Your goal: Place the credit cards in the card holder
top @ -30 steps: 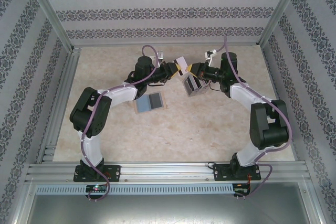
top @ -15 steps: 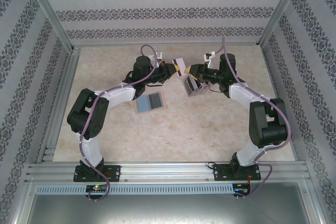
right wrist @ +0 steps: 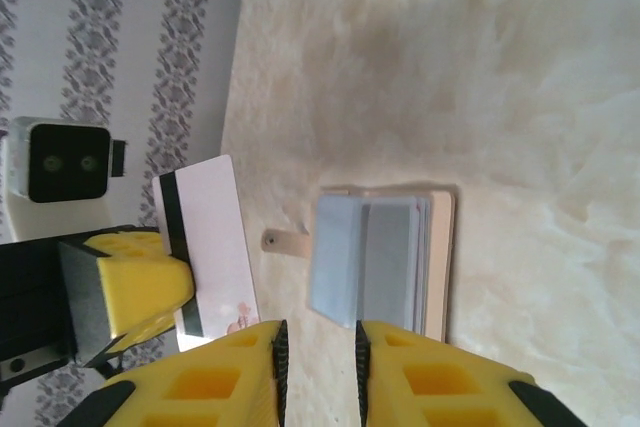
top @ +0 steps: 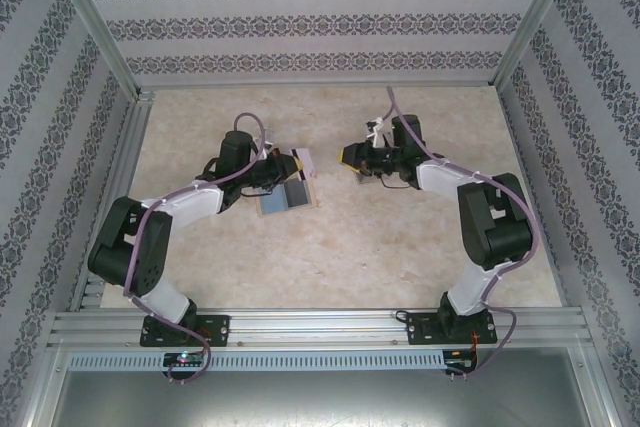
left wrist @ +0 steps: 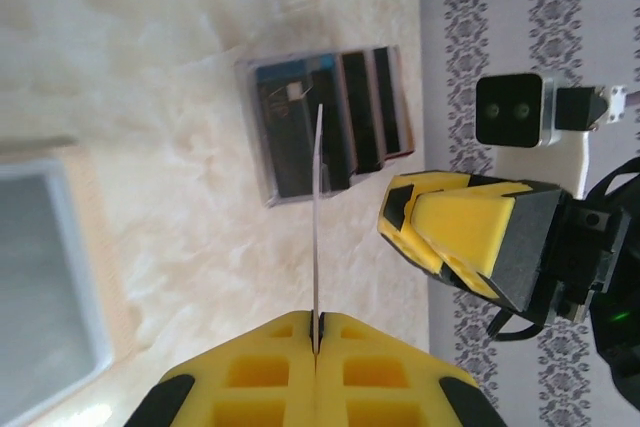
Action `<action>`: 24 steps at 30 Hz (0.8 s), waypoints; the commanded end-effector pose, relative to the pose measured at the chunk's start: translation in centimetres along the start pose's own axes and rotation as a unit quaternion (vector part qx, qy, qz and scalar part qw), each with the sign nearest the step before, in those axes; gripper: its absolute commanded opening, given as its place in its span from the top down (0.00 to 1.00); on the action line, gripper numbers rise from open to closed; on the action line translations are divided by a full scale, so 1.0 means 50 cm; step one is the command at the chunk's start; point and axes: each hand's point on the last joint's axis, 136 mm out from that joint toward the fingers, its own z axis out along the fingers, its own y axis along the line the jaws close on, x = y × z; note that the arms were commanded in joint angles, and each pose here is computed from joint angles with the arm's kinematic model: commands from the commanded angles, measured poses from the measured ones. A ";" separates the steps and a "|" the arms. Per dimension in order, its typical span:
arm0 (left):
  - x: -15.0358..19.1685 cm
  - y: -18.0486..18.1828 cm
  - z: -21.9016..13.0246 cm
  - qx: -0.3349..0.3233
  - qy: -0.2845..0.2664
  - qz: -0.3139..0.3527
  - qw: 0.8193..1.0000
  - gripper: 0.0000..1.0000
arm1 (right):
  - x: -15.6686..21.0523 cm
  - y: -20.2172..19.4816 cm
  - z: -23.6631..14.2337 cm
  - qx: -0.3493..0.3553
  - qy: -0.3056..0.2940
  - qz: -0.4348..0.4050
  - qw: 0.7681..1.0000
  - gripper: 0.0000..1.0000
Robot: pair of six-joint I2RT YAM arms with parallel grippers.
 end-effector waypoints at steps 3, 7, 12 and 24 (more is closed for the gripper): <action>0.038 0.061 -0.039 -0.047 0.025 -0.002 0.999 1.00 | 0.038 -0.014 0.068 0.038 0.034 -0.033 0.998 0.72; 0.049 0.101 -0.063 -0.074 0.022 -0.014 0.997 1.00 | 0.071 -0.023 0.118 0.060 0.060 -0.041 0.996 0.72; 0.051 0.138 -0.073 -0.093 0.017 -0.004 0.995 1.00 | 0.095 -0.037 0.168 0.087 0.081 -0.056 0.991 0.73; 0.058 0.202 -0.046 -0.098 0.056 0.000 0.994 1.00 | 0.120 -0.066 0.203 0.103 0.112 -0.052 0.987 0.73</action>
